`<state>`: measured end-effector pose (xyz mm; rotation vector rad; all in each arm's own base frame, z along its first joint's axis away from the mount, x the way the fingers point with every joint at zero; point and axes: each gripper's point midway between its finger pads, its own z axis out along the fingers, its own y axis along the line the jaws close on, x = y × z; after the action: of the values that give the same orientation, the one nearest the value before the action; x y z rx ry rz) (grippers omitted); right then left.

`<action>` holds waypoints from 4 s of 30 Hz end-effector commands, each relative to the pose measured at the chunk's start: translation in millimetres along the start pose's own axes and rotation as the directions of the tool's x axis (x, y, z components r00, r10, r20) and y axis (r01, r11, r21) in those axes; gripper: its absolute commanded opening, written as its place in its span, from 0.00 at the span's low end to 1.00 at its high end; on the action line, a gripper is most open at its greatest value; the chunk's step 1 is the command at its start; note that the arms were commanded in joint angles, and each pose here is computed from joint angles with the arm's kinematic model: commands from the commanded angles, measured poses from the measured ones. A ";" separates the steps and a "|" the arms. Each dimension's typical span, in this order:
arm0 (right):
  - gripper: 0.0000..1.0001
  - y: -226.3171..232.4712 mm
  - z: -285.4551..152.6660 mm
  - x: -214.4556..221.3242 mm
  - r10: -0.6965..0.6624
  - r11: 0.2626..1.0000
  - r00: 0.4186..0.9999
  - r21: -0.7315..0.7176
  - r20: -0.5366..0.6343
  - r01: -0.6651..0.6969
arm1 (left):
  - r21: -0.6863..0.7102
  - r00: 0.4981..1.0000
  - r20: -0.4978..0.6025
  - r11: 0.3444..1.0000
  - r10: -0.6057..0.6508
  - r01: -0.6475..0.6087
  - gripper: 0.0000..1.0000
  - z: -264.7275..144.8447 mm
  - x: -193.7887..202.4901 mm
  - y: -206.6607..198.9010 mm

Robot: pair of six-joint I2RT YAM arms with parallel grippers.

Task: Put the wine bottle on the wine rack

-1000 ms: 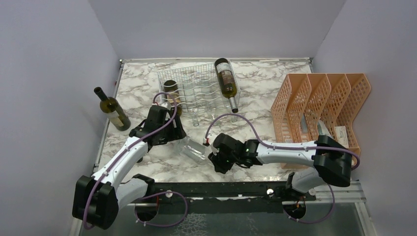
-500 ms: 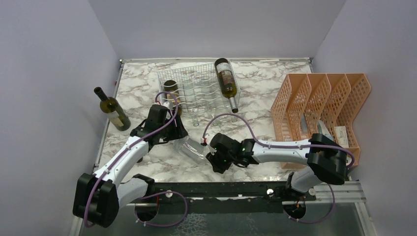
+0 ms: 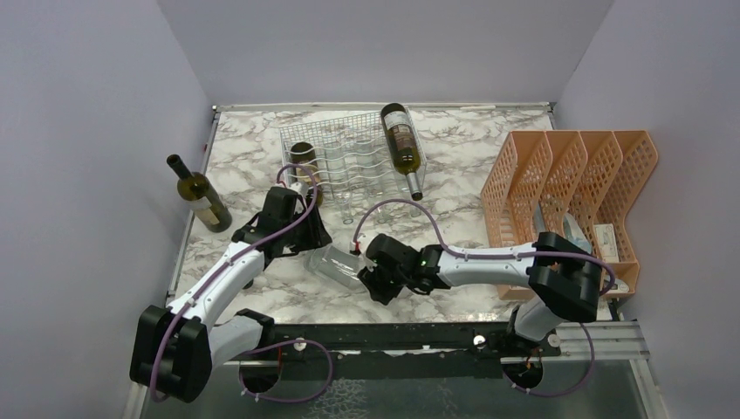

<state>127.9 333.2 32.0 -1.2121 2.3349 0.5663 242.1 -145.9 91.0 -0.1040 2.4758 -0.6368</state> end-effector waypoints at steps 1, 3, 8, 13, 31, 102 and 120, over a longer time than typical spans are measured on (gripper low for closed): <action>0.49 -6.9 5.7 -24.3 -0.003 0.999 0.997 0.035 0.077 0.000 | 0.006 0.998 -0.063 1.000 -0.002 0.003 0.50 1.1 17.9 2.5; 0.51 -6.5 6.0 -25.5 -0.002 0.999 0.997 0.032 0.081 -0.001 | 0.004 0.998 -0.062 1.000 -0.003 0.003 0.50 1.2 17.5 2.6; 0.52 -3.9 8.7 -29.4 -0.006 1.000 0.996 0.020 0.091 0.004 | 0.007 0.998 -0.061 1.000 -0.003 0.003 0.49 0.8 17.2 2.0; 0.52 -3.1 14.7 -32.2 -0.028 1.000 0.994 0.013 0.102 0.027 | 0.009 0.998 -0.066 1.000 -0.006 0.006 0.49 0.7 18.4 1.7; 0.24 -13.0 31.0 -28.5 -0.046 0.998 0.987 0.049 0.154 0.039 | 0.019 0.997 -0.071 1.000 -0.015 0.016 0.45 0.0 20.5 0.1; 0.01 -176.5 -111.7 -290.4 0.351 0.771 0.699 0.231 0.623 -0.593 | -0.057 0.649 0.747 0.987 0.143 -0.152 0.79 -237.1 -108.7 -39.2; 0.17 -215.0 -77.1 -289.9 0.384 0.703 0.697 0.297 0.606 -0.646 | -0.061 0.652 0.742 0.984 0.156 -0.167 0.79 -237.0 -109.1 -41.1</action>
<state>399.3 352.4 148.5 -0.2276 2.3714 0.2600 201.7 -55.8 337.3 -0.1394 1.6410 -0.3951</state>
